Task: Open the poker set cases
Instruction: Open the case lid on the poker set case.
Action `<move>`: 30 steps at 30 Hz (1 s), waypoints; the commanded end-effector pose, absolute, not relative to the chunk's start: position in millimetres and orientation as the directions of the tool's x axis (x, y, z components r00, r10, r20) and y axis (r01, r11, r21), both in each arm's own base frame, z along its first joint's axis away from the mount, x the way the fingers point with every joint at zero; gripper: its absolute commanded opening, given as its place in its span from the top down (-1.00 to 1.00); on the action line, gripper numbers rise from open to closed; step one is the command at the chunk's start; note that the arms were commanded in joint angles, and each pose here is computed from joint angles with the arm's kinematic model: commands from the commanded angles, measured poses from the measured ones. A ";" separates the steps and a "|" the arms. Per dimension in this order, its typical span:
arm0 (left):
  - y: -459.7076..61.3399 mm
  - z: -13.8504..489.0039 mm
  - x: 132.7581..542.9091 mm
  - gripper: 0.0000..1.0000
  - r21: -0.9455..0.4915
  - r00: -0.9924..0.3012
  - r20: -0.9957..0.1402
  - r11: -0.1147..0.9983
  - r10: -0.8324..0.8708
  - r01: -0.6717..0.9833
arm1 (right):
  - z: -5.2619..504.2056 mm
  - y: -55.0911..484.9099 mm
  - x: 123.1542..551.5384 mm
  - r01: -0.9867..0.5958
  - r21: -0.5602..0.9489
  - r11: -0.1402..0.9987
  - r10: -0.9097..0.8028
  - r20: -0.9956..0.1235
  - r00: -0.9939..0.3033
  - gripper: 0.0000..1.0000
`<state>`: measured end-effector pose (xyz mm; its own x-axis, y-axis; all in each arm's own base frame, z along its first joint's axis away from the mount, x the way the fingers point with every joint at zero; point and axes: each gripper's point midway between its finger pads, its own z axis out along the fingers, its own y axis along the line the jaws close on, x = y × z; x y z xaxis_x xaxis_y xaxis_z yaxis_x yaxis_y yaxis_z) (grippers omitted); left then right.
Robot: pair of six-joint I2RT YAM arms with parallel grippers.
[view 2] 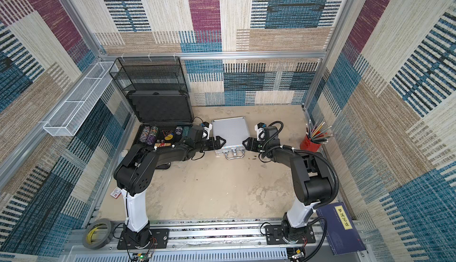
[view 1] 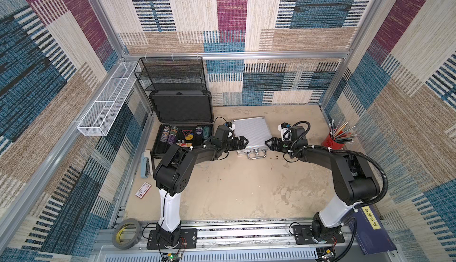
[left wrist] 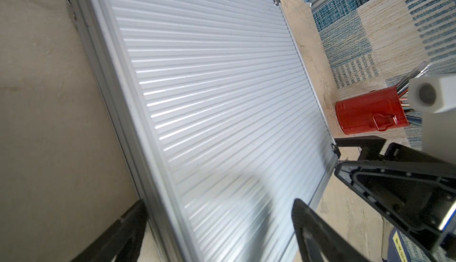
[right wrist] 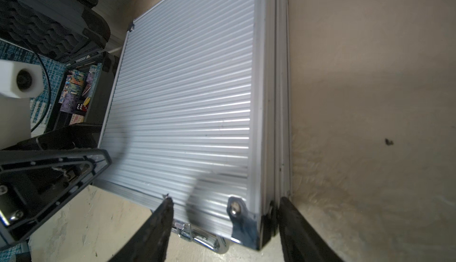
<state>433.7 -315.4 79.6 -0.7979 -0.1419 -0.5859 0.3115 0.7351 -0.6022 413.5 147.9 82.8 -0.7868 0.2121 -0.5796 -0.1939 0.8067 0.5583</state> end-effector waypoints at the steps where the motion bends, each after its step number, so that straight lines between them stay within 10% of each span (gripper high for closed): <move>1: -334.5 103.0 430.2 -0.83 -0.625 -0.775 -0.624 0.661 -0.102 0.416 | 105.3 169.9 408.2 -0.264 0.648 0.714 0.229 -0.573 -0.787 -0.35; 30: -337.5 121.5 429.3 -0.81 -0.614 -0.760 -0.645 0.646 -0.080 0.453 | 153.3 181.5 398.3 -0.290 0.829 0.478 0.383 -0.494 -0.780 -0.34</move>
